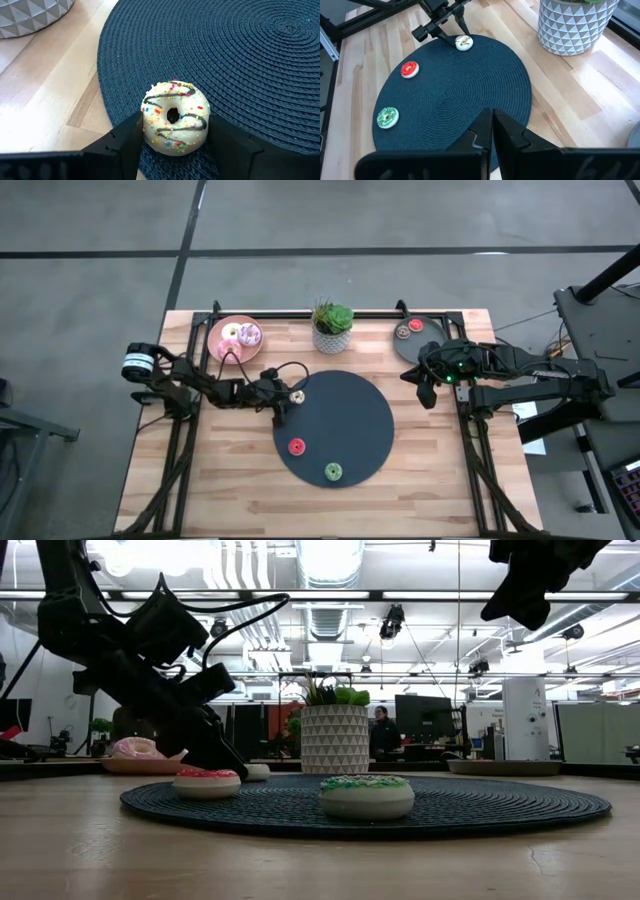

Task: Pick & Place donuts
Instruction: Put the small white donut on the gray plate

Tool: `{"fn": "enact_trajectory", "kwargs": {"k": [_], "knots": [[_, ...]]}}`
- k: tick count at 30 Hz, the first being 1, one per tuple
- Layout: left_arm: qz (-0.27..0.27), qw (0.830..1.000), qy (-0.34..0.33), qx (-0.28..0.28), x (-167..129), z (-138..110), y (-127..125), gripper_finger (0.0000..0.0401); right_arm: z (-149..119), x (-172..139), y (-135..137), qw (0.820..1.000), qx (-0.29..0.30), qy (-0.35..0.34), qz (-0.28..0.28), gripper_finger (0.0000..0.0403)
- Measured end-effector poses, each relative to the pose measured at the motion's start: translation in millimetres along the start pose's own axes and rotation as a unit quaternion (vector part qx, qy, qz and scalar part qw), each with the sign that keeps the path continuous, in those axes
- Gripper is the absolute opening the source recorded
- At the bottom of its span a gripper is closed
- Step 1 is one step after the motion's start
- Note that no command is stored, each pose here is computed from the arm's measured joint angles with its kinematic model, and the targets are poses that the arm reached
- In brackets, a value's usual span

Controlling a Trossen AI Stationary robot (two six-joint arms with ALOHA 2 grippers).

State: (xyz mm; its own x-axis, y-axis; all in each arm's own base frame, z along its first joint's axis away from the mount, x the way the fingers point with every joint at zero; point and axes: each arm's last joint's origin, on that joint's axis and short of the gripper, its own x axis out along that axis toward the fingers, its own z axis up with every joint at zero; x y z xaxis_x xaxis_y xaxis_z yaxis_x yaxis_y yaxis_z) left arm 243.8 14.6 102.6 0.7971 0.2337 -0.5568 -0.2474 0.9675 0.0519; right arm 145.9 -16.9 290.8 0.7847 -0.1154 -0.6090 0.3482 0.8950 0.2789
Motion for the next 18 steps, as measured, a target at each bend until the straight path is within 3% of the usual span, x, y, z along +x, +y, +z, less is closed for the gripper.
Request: {"fn": "enact_trajectory", "kwargs": {"k": [5,10,18], "knots": [[-0.004,1.0,-0.008,-0.002,-0.5,4.8,-0.4,0.0181,-0.1,0.0,0.0,1.0,0.0,0.001,0.0,0.0009],[-0.006,0.999,-0.042,-0.009,0.1,24.9,-2.0,0.0181,-0.1,0.0,-0.1,1.0,0.0,0.001,0.0,0.0009],[-0.01,0.994,-0.106,-0.005,-4.8,80.4,-5.4,0.0181,0.8,-0.2,0.4,1.0,0.001,-0.004,0.003,0.0009]]}}
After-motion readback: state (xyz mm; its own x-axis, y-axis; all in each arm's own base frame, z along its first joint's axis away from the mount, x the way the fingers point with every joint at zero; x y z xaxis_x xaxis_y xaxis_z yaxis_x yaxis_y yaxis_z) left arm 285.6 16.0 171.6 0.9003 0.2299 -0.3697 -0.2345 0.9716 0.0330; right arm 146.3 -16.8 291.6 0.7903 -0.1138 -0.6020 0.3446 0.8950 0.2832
